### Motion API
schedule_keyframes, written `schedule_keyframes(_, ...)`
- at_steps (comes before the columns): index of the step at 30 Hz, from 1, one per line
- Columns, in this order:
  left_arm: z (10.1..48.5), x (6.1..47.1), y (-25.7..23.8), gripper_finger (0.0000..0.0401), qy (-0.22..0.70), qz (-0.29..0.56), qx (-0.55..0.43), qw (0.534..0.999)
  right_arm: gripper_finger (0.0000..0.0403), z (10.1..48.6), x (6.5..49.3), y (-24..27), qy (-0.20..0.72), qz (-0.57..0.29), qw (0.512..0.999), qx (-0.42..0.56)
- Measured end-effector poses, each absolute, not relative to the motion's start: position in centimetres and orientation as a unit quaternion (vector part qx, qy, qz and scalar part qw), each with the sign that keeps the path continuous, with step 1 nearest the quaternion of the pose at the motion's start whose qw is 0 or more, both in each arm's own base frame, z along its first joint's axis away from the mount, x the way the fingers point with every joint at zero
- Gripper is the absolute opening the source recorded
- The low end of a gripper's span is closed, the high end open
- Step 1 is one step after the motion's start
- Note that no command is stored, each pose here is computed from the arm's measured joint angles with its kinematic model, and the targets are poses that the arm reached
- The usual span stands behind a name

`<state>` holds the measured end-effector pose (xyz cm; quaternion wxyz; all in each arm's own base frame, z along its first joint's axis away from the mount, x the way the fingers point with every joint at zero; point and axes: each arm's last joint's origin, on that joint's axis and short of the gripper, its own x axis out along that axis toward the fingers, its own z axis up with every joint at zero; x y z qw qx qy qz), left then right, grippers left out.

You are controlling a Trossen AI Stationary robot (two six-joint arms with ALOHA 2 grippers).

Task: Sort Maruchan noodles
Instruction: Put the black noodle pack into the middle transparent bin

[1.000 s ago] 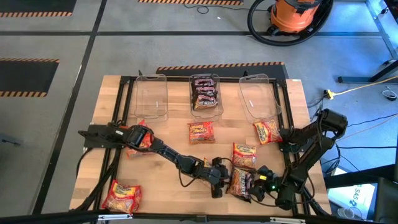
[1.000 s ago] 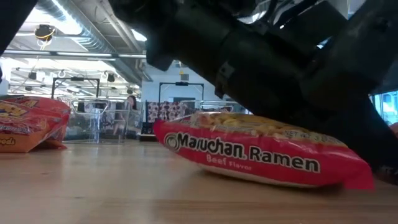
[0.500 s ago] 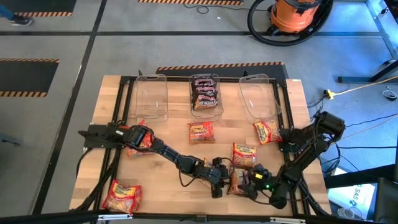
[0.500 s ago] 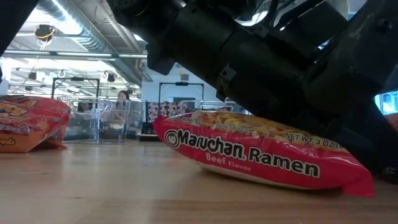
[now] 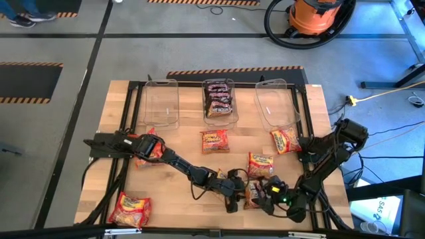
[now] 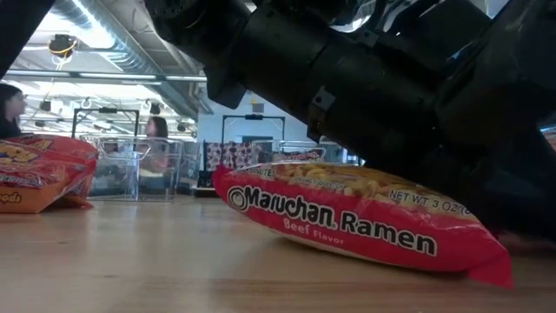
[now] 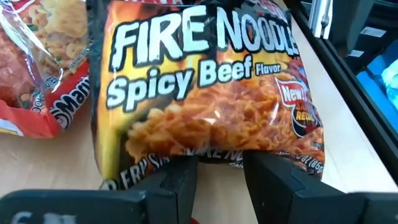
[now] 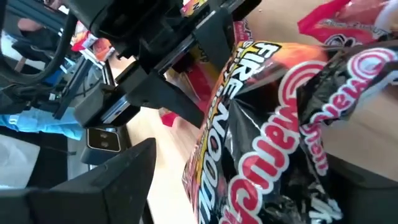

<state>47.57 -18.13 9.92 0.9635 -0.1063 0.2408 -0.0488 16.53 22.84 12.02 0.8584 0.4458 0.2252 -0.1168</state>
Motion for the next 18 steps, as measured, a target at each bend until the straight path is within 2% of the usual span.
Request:
schedule_keyframes(4, 9.9, 47.6, -18.1, 0.0121, 0.241, -0.050, -0.107, 0.963, 0.0318, 11.8, 17.3, 22.7, 0.239, -0.106, 0.863, 0.433)
schedule_keyframes(7, 9.9, 47.6, -18.2, 0.0121, 0.240, -0.051, -0.107, 0.964, 0.0302, 11.3, 17.7, 22.6, 0.249, -0.106, 0.860, 0.433)
schedule_keyframes(10, 10.0, 47.6, -18.2, 0.0121, 0.238, -0.052, -0.108, 0.964, 0.0266, 10.7, 17.8, 22.6, 0.251, -0.110, 0.860, 0.429)
schedule_keyframes(18, 10.1, 47.5, -18.4, 0.0121, 0.238, -0.051, -0.103, 0.965, 0.0134, 10.7, 17.8, 22.7, 0.249, -0.106, 0.871, 0.409)
